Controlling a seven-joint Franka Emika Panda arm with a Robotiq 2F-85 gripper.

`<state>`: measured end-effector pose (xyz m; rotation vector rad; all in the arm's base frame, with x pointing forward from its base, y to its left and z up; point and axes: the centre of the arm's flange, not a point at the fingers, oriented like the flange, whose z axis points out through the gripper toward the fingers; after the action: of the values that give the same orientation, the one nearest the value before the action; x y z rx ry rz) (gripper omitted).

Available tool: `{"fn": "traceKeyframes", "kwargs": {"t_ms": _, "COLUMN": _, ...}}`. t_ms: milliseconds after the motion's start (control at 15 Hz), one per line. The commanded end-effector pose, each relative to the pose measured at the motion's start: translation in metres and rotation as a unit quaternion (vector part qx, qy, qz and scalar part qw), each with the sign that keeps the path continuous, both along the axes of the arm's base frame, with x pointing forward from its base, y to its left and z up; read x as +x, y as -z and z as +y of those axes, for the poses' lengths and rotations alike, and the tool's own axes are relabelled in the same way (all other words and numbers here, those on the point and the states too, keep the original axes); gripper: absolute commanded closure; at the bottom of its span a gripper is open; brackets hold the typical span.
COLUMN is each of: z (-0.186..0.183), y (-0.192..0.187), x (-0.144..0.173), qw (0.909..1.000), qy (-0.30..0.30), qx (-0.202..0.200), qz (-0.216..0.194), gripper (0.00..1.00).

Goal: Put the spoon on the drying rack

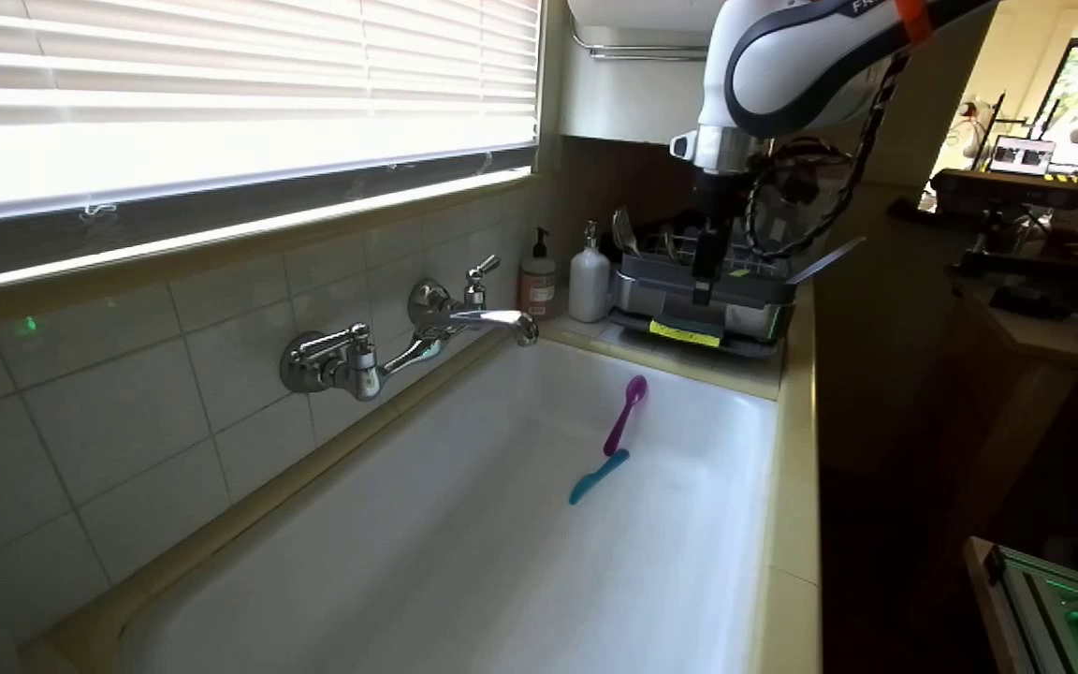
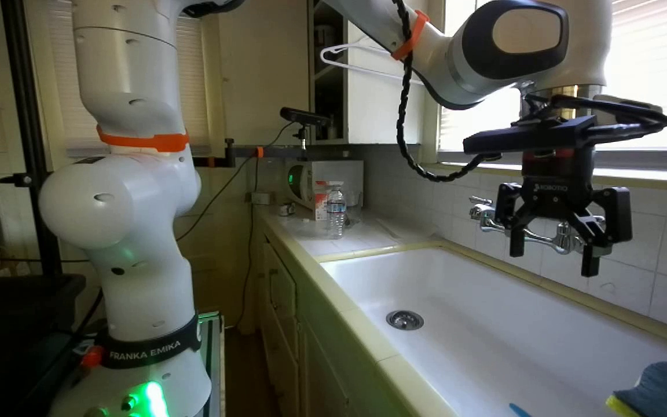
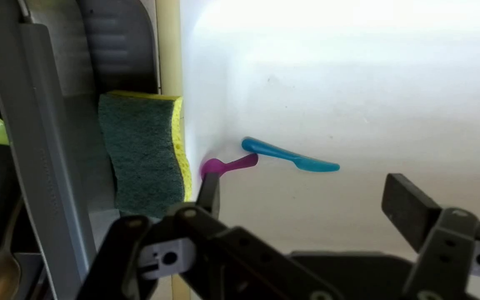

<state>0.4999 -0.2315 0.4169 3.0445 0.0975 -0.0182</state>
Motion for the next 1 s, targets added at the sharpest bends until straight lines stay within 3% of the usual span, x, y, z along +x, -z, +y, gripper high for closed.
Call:
{"fn": "traceKeyframes", "kwargs": {"t_ms": 0, "z": 0.000, "y": 0.000, "x": 0.000, "qw": 1.0000, "qy": 0.000, "qx": 0.000, "qz": 0.000, "gripper": 0.00}}
{"fn": "traceKeyframes", "kwargs": {"t_ms": 467, "z": 0.000, "y": 0.000, "x": 0.000, "qw": 1.0000, "qy": 0.000, "qx": 0.000, "qz": 0.000, "gripper": 0.00}}
{"fn": "traceKeyframes", "kwargs": {"t_ms": 933, "z": 0.042, "y": 0.043, "x": 0.042, "qw": 0.9978, "qy": -0.047, "qx": -0.047, "qz": -0.003, "gripper": 0.00}}
